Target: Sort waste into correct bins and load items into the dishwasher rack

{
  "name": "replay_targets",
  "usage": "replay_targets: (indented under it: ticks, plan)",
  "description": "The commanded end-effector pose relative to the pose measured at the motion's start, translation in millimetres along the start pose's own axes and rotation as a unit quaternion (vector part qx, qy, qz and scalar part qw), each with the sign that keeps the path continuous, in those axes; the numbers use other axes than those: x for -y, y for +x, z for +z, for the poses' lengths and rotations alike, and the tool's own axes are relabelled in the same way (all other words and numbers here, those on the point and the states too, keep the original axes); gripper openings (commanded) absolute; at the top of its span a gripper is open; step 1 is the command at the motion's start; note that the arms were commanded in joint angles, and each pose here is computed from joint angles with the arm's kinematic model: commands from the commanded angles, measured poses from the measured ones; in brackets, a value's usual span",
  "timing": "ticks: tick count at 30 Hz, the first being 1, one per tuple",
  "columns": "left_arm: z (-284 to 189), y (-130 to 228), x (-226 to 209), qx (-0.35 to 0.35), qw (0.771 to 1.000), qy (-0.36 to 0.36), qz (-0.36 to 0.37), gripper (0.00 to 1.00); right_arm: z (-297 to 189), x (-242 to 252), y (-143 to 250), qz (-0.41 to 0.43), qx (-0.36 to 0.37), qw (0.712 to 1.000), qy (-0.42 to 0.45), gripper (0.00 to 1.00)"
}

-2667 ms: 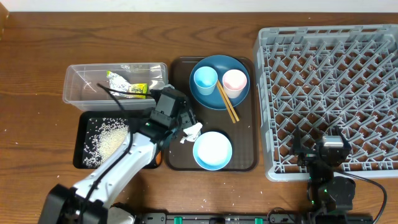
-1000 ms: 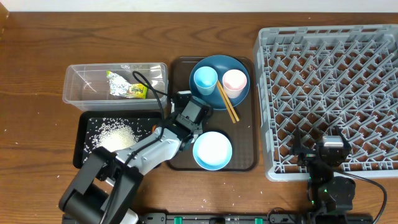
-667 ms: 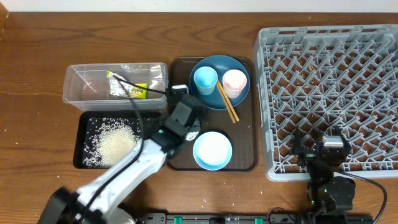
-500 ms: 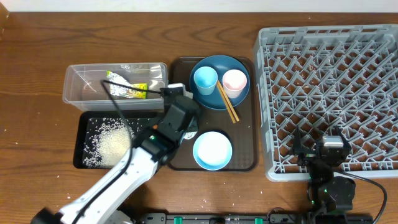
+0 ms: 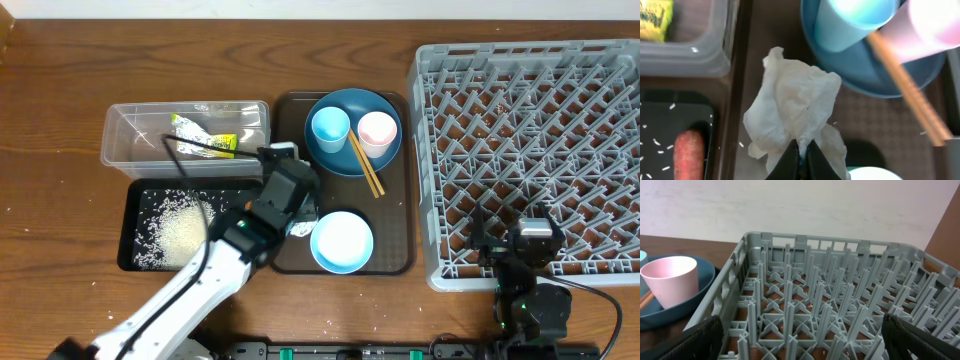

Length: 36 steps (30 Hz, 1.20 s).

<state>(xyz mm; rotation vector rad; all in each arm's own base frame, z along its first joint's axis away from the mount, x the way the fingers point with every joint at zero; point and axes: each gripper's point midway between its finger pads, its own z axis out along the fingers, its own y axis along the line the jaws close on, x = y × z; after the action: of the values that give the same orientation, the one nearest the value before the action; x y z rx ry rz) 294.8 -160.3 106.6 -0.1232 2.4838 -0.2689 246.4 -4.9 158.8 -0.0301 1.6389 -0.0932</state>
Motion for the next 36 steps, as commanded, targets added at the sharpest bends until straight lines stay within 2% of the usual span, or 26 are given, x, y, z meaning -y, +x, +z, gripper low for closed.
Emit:
replay_targets:
  ticks: [1,6,7,8,9,10,11,13,21,36]
  plan:
    - [19,17,-3,-0.037,0.999,-0.017,0.016,0.07,0,1,1,-0.005,-0.001,1.0,0.001,0.99]
    - [47,30,-9,-0.058,0.997,-0.039,0.021,0.07,0,1,1,-0.005,-0.001,1.0,0.001,0.99]
    - [50,29,-8,-0.056,0.997,-0.038,0.021,0.1,0,1,1,-0.005,-0.001,1.0,0.001,0.99]
    - [52,27,-6,-0.052,0.998,-0.034,0.025,0.16,0,1,1,-0.005,-0.001,1.0,0.001,0.99]
    - [52,24,-4,-0.047,0.998,-0.031,0.029,0.27,0,1,1,-0.005,-0.001,1.0,0.001,0.99]
    - [52,20,-1,-0.038,0.998,-0.024,0.033,0.43,0,1,1,-0.005,-0.001,1.0,0.001,0.99]
    - [50,15,1,-0.029,0.999,-0.018,0.038,0.55,0,1,1,-0.005,-0.001,1.0,0.001,0.99]
    - [44,4,7,-0.011,0.999,-0.006,0.052,0.61,0,1,1,-0.005,-0.001,1.0,0.001,0.99]
    - [28,-12,15,0.021,0.998,0.016,0.051,0.64,0,1,1,-0.005,-0.001,1.0,0.001,0.99]
    - [82,28,0,-0.046,0.996,-0.028,0.068,0.64,0,1,1,-0.005,-0.001,1.0,0.001,0.99]
